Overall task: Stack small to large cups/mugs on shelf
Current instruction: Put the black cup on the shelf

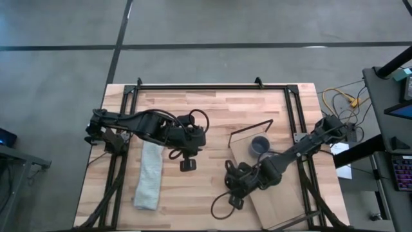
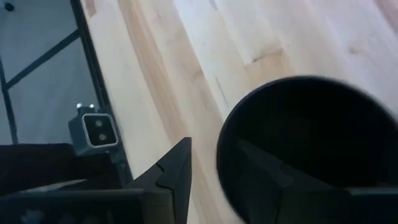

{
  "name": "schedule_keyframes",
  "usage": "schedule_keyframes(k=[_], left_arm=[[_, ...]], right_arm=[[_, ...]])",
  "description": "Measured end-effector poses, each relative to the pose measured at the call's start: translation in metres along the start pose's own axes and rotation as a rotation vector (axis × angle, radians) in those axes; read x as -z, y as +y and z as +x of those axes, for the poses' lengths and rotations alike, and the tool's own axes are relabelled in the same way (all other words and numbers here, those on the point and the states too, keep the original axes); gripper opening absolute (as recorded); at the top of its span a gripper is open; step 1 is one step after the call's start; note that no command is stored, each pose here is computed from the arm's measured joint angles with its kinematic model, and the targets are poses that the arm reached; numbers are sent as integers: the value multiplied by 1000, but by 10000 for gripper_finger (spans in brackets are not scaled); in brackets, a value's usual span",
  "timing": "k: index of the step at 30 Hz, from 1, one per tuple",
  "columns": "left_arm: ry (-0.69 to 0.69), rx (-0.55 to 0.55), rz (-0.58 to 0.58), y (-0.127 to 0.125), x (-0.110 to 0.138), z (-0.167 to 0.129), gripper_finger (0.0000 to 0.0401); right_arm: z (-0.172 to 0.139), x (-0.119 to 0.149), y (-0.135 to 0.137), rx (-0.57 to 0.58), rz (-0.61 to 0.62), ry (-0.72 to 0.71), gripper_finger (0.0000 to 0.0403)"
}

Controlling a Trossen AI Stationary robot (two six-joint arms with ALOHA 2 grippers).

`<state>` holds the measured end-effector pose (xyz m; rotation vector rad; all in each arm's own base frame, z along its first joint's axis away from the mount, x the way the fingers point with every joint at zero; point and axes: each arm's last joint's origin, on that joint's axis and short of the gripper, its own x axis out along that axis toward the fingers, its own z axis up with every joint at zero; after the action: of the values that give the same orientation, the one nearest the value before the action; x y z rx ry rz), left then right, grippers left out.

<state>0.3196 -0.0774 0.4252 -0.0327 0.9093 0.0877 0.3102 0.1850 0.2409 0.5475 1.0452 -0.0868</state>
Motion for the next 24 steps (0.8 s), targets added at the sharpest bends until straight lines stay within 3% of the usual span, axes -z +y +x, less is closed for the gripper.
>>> schedule_keyframes(k=[7,24], left_arm=[[0,0,0,0,0,0,63],[-1,0,26,0,0,0,63]], right_arm=[[-7,-3,0,15,-15,-54,111],[-1,3,-7,71,-20,-13,111]])
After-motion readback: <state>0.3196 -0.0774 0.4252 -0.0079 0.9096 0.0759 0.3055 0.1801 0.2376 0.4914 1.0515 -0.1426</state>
